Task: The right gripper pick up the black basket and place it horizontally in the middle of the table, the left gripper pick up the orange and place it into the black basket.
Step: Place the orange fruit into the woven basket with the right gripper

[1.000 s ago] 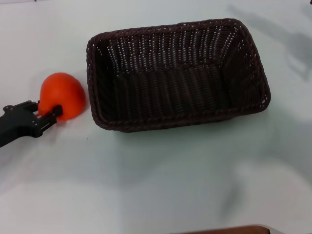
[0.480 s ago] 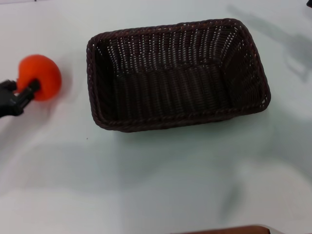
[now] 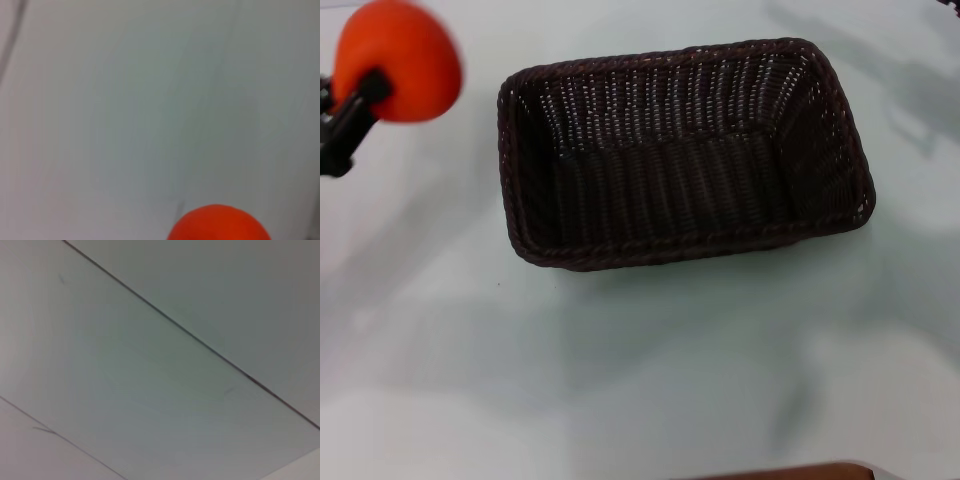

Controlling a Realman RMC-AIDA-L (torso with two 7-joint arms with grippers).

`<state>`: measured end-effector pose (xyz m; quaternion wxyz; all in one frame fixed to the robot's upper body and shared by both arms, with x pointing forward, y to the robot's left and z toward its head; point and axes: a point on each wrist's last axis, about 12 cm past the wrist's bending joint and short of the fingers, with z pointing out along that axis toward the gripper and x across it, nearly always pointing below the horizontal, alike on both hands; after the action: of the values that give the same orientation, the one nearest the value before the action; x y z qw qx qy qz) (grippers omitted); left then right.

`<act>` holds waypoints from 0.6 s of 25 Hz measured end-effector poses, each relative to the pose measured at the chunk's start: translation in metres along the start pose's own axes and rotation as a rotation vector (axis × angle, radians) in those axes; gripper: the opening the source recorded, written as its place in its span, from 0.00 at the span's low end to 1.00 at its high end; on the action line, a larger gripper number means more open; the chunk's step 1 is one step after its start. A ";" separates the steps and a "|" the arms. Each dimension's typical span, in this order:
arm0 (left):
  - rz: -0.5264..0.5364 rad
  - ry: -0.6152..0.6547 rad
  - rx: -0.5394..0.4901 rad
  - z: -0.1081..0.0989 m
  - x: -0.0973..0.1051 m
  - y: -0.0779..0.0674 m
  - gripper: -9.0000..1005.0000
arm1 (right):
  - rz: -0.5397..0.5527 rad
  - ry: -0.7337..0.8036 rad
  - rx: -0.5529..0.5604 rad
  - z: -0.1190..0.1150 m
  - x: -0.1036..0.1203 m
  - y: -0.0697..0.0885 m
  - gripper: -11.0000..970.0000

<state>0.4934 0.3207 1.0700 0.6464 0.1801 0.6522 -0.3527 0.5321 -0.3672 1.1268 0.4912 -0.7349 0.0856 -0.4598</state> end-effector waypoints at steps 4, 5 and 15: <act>0.025 -0.060 0.083 0.028 0.000 -0.025 0.24 | -0.020 -0.001 0.027 0.010 0.001 -0.002 0.91; 0.033 -0.056 0.108 0.038 0.002 -0.032 0.23 | -0.029 -0.002 0.032 0.011 0.001 -0.003 0.91; -0.032 0.082 0.223 0.090 0.033 -0.057 0.24 | -0.106 0.070 0.119 0.020 -0.013 -0.001 0.91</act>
<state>0.5152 0.2121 1.0580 0.5892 0.2547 0.6376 -0.4259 0.5397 -0.3466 1.1185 0.5057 -0.6912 0.0364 -0.5149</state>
